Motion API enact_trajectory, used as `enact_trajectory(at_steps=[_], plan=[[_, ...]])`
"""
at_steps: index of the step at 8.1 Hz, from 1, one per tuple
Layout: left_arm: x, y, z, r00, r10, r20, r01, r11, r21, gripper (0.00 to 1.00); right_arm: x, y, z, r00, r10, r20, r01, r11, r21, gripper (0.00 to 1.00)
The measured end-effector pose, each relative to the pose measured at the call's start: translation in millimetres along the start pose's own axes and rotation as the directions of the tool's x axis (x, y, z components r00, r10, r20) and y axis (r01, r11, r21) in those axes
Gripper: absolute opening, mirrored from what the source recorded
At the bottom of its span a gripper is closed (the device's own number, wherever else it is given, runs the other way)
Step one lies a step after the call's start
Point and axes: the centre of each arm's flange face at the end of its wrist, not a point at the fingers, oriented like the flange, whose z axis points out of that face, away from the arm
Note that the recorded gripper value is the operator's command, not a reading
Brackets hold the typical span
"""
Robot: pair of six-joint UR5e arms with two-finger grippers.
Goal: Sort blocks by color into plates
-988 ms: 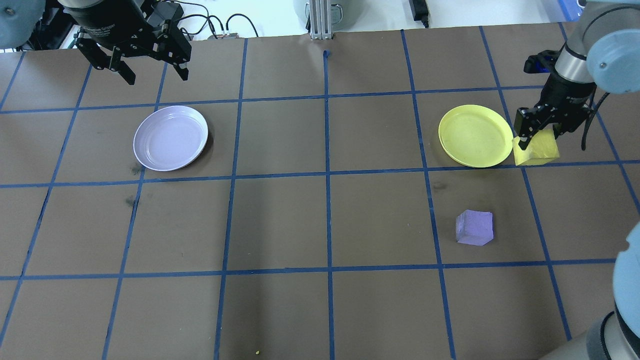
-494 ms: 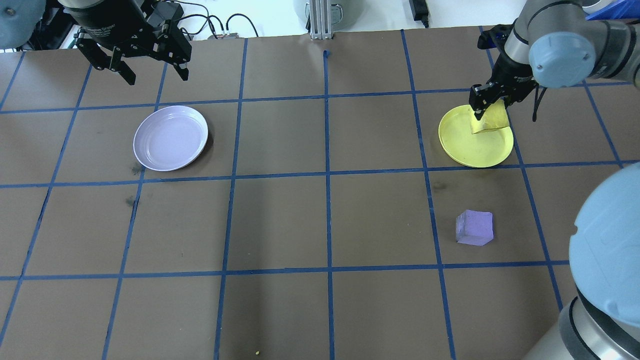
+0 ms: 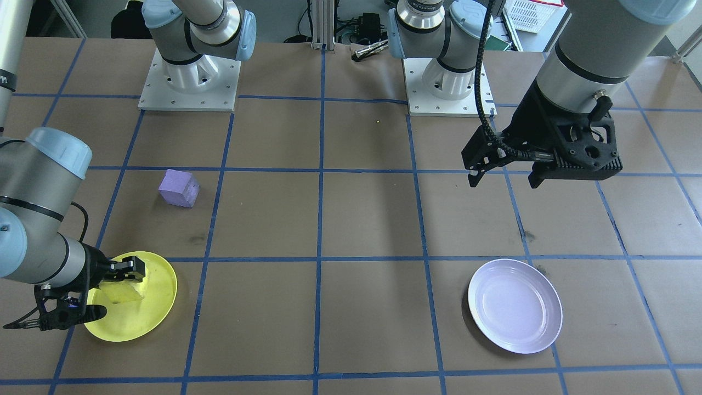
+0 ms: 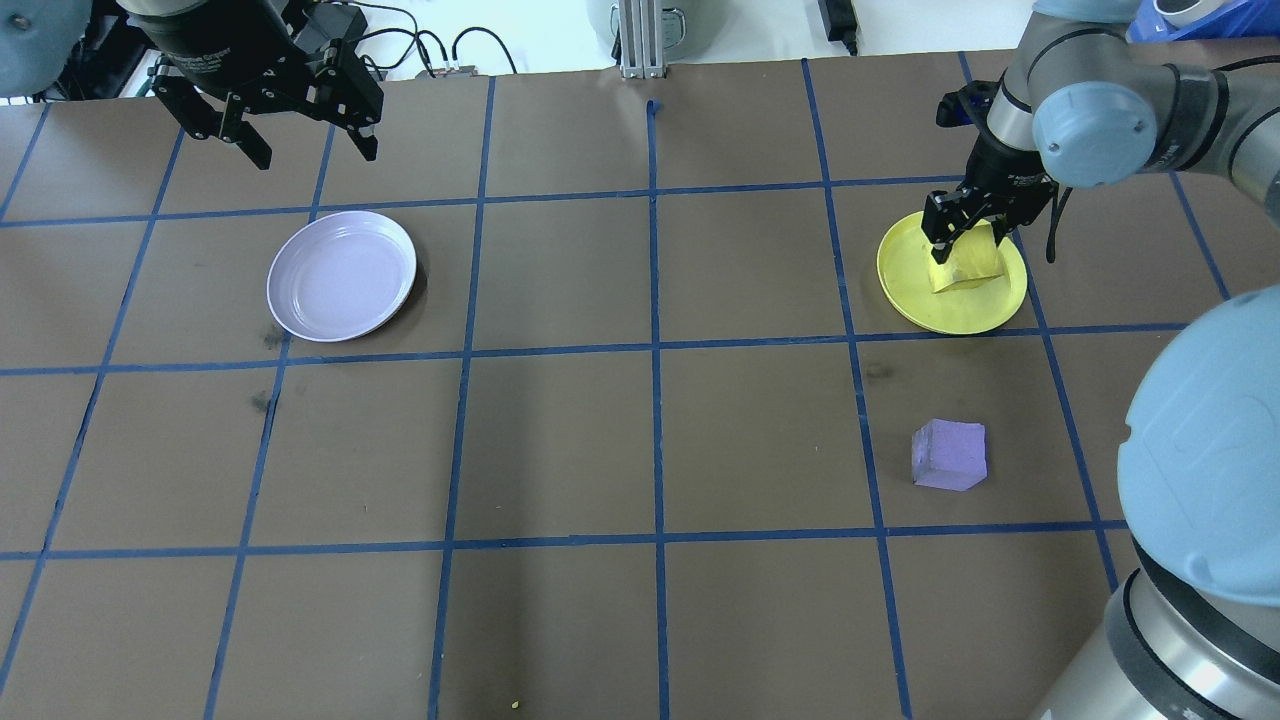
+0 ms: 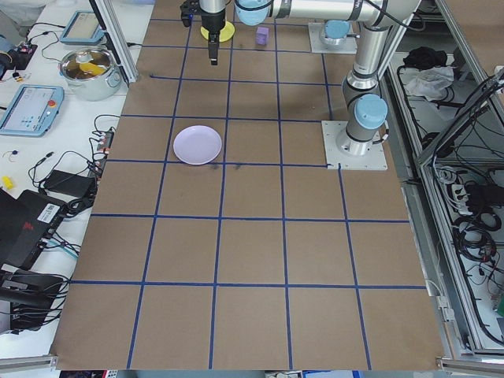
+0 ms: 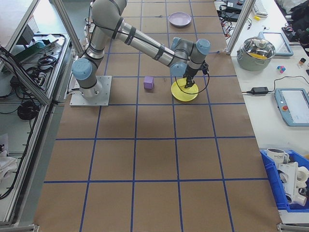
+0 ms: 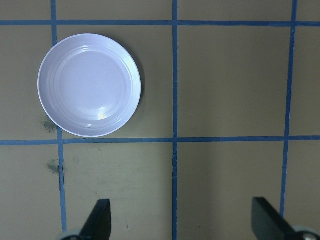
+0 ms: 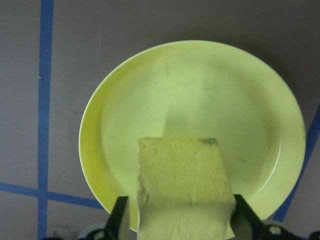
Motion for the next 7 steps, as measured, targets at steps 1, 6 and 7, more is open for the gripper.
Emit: enact_trajectory(at_steps=[1,6,7], plan=[[0,0,0,1.0,0.0,0.0,0.0,1.0,0.0,1.0,-2,5,2,1.0,0.002,0.014,-0.001,0.999,-0.042,1.0],[0,-1,0,1.0,-0.001,0.001,0.001,1.0,0.004,1.0,-29,65,-10,0.977,0.199,0.073,-0.169,0.939,-0.3,1.0],[0,-1,0,1.0,-0.001,0.001,0.001,1.0,0.004,1.0,-35,79,7,0.965,0.25,0.073,-0.206,0.904,-0.373,1.0]])
